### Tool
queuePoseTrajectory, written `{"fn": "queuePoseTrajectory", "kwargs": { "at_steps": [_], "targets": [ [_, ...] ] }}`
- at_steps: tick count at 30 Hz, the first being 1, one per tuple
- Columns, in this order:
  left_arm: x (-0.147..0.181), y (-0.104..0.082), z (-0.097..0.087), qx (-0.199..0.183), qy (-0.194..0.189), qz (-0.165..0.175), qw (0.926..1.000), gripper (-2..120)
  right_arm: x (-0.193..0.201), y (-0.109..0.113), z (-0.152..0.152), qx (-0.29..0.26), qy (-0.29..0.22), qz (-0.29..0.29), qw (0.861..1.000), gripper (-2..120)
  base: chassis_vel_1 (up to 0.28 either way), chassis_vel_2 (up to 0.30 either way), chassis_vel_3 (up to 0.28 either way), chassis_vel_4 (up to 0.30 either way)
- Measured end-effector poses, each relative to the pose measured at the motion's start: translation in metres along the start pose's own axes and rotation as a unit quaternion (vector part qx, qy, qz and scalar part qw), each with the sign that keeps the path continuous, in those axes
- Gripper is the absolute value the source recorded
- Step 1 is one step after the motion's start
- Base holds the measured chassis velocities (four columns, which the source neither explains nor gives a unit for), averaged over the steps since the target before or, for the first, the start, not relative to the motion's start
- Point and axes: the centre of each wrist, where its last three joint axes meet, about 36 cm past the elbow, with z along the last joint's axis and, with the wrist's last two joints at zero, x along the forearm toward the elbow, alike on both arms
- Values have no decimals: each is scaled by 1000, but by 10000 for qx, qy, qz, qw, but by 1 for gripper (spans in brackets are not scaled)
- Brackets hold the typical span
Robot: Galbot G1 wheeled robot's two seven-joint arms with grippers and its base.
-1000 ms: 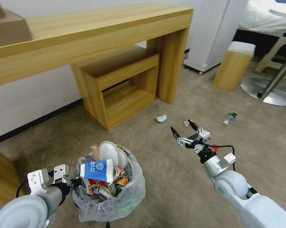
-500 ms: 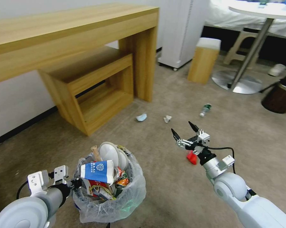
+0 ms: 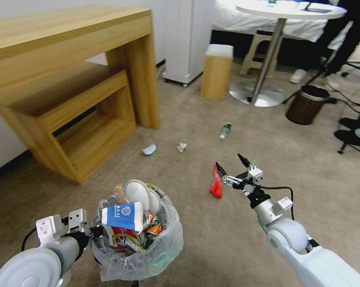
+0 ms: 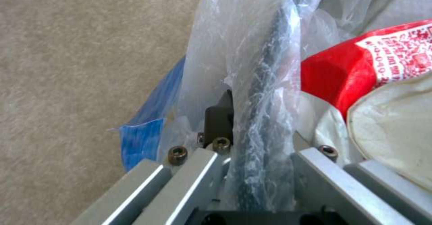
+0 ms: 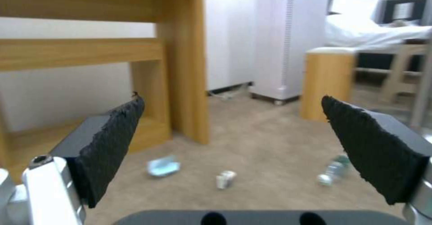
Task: Pick up the trash bin and place the garbage on the floor into it.
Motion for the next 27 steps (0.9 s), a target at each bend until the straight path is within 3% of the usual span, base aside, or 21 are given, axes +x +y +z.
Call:
{"fn": "queuePoseTrajectory", "kwargs": {
  "at_steps": [7,27],
  "targets": [
    [-3,0,-6,19,-8,7,10000,0,12,-5,7,170,452,565,9972,100,-5,-7,-8,-4],
    [0,-1,-6,45,-9,15,10000,0,29,29,37,-107,192,226,9995,100,0,0,0,0]
  ]
}}
